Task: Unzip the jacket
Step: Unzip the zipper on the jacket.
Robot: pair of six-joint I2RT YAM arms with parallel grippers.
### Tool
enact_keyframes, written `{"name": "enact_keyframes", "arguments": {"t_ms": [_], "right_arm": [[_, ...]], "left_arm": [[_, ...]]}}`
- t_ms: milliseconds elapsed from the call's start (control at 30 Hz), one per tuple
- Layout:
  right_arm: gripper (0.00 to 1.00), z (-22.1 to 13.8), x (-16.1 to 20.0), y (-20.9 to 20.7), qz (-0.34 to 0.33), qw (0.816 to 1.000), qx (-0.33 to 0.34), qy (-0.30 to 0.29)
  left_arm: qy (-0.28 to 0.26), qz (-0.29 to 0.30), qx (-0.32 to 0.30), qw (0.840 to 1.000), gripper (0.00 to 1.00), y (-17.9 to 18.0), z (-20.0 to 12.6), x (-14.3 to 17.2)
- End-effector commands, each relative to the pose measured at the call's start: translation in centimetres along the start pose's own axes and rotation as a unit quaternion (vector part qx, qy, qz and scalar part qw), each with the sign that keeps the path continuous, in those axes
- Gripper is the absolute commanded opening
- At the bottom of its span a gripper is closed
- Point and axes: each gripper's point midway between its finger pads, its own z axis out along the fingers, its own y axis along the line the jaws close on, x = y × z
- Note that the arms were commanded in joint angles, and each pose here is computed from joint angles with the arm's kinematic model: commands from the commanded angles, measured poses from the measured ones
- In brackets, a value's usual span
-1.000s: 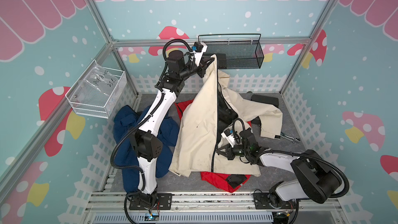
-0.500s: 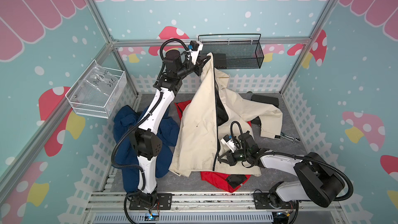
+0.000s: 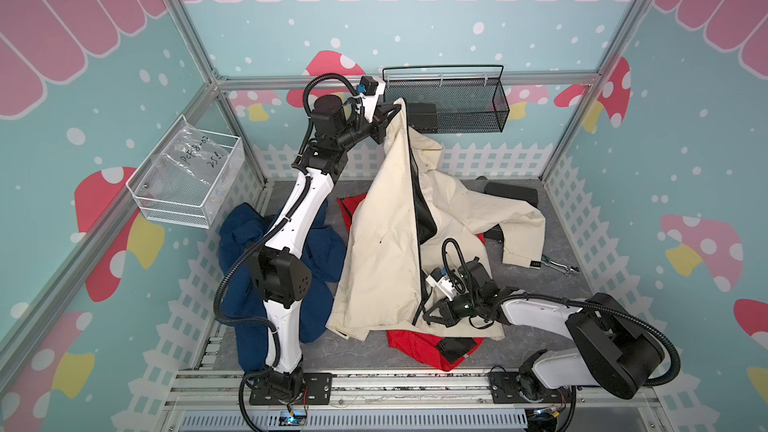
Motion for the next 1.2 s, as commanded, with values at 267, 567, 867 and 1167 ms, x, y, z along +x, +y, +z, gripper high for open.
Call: {"name": "enact_keyframes", "arguments": {"t_ms": [267,567,867,1167], "right_arm": [[0.0,-0.6,6.2,-0.6,0.091,0.992,0.027,0.079],[0.0,-1.0,6.9,-0.1,0.102,0.99,0.033,0.087],[0.0,-1.0,7.9,-1.0,0.118,0.987,0.059,0.095],[0.01,-1.8,4.1,-0.9,0.09,0.991,0.093,0.027]], "left_arm": [[-0.091,0.052,-0.076,0.992,0.0,4.0,-3.5,-7.2],[-0.094,0.053,-0.086,0.99,0.0,4.8,-4.5,-7.7],[-0.095,0.054,-0.093,0.99,0.0,5.3,-5.3,-8.1],[-0.069,0.04,-0.093,0.992,0.0,5.7,-6.5,-6.1]]}}
